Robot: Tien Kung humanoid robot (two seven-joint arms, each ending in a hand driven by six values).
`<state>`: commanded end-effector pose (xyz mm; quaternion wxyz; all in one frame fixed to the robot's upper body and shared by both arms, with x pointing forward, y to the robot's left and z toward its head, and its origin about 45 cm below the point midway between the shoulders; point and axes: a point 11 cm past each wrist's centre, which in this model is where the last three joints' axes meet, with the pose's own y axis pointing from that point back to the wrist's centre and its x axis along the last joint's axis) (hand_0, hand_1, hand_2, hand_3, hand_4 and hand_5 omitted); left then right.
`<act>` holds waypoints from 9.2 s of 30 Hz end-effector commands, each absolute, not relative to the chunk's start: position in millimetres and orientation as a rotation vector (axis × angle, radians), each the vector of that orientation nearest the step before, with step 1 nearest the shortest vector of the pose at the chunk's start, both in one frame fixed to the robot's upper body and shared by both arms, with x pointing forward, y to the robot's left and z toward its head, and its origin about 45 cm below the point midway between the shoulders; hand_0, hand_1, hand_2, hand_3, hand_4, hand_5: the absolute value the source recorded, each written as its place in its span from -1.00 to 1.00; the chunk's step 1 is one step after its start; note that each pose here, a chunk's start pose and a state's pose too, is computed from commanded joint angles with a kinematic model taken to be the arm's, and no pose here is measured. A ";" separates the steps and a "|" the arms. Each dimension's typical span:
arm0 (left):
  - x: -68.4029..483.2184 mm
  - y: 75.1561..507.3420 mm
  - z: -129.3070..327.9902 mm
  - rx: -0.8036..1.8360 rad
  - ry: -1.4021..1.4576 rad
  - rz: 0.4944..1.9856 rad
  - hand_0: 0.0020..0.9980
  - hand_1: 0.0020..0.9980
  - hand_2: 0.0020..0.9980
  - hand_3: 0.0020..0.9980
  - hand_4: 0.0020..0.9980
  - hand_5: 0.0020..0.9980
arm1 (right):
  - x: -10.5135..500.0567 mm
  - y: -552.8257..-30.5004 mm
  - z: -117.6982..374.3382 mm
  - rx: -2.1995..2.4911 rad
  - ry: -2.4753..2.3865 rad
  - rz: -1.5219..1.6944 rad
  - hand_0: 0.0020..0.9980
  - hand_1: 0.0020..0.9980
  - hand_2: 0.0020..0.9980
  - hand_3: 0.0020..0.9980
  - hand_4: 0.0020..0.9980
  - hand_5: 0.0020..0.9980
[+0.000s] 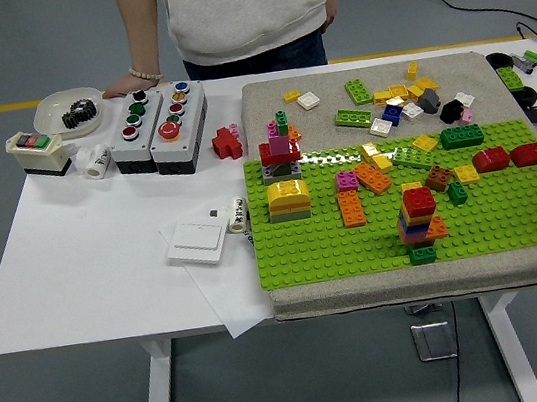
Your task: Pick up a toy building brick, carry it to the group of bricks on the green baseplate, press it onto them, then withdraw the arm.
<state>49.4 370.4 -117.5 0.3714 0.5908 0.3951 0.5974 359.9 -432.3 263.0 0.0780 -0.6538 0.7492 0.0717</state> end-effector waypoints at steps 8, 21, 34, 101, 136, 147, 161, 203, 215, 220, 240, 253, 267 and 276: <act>49.5 370.0 -117.6 1.513 1.014 1.532 0.47 0.45 0.44 0.18 0.28 0.33 | 359.8 -432.1 261.5 -1.962 2.243 0.229 0.81 0.69 0.73 0.78 1.00 1.00; 49.8 369.7 -117.7 1.512 1.013 1.528 0.47 0.45 0.44 0.18 0.28 0.34 | 359.2 -436.0 261.3 -1.935 2.256 0.233 0.81 0.69 0.73 0.79 1.00 1.00; 48.1 369.3 -118.0 1.514 1.017 1.527 0.47 0.45 0.44 0.18 0.28 0.34 | 359.2 -435.1 258.0 -1.934 2.257 0.254 0.81 0.69 0.73 0.79 1.00 1.00; 49.2 368.1 -118.1 1.516 1.009 1.514 0.47 0.45 0.43 0.18 0.28 0.34 | 357.6 -441.9 250.8 -1.863 2.285 0.321 0.74 0.62 0.66 0.71 1.00 0.98; 45.0 370.5 -118.0 1.530 1.007 1.508 0.48 0.45 0.43 0.18 0.28 0.33 | 355.5 -439.6 240.9 -1.876 2.300 0.357 0.56 0.53 0.58 0.67 1.00 0.93; 46.1 369.8 -118.1 1.521 1.010 1.515 0.48 0.45 0.43 0.18 0.28 0.33 | 356.6 -439.1 242.6 -1.877 2.292 0.356 0.56 0.53 0.58 0.66 1.00 0.92; 47.2 368.6 -118.2 1.523 1.005 1.508 0.47 0.45 0.43 0.18 0.28 0.33 | 355.4 -441.9 242.0 -1.859 2.295 0.367 0.51 0.49 0.57 0.65 1.00 0.89; 48.3 369.3 -118.0 1.525 0.998 1.500 0.48 0.45 0.44 0.18 0.28 0.33 | 354.8 -436.6 237.9 -1.898 2.234 0.429 0.32 0.32 0.43 0.55 1.00 0.90; 47.9 371.1 -117.5 1.535 0.991 1.496 0.48 0.45 0.43 0.18 0.28 0.34 | 354.8 -434.0 236.7 -1.919 2.220 0.433 0.30 0.28 0.40 0.55 1.00 0.89; 50.3 371.9 -116.9 1.540 0.984 1.491 0.48 0.45 0.44 0.18 0.28 0.33 | 354.8 -433.2 235.1 -1.927 2.220 0.434 0.32 0.30 0.43 0.54 1.00 0.90; 49.7 380.2 -114.8 1.568 0.969 1.485 0.48 0.45 0.45 0.18 0.28 0.33 | 352.3 -431.6 230.9 -1.926 2.211 0.454 0.32 0.30 0.43 0.51 1.00 0.91; 51.9 380.5 -114.4 1.569 0.956 1.478 0.48 0.45 0.45 0.18 0.28 0.33 | 354.4 -438.2 236.6 -1.880 2.222 0.440 0.32 0.30 0.44 0.50 1.00 0.91; 58.8 375.9 -114.4 1.559 0.954 1.474 0.47 0.45 0.44 0.18 0.28 0.33 | 356.2 -443.7 240.8 -1.855 2.236 0.423 0.32 0.32 0.48 0.50 1.00 0.90; 55.4 374.3 -115.5 1.551 0.965 1.486 0.48 0.45 0.44 0.18 0.28 0.33 | 358.1 -444.8 243.3 -1.840 2.241 0.413 0.32 0.33 0.50 0.50 1.00 0.89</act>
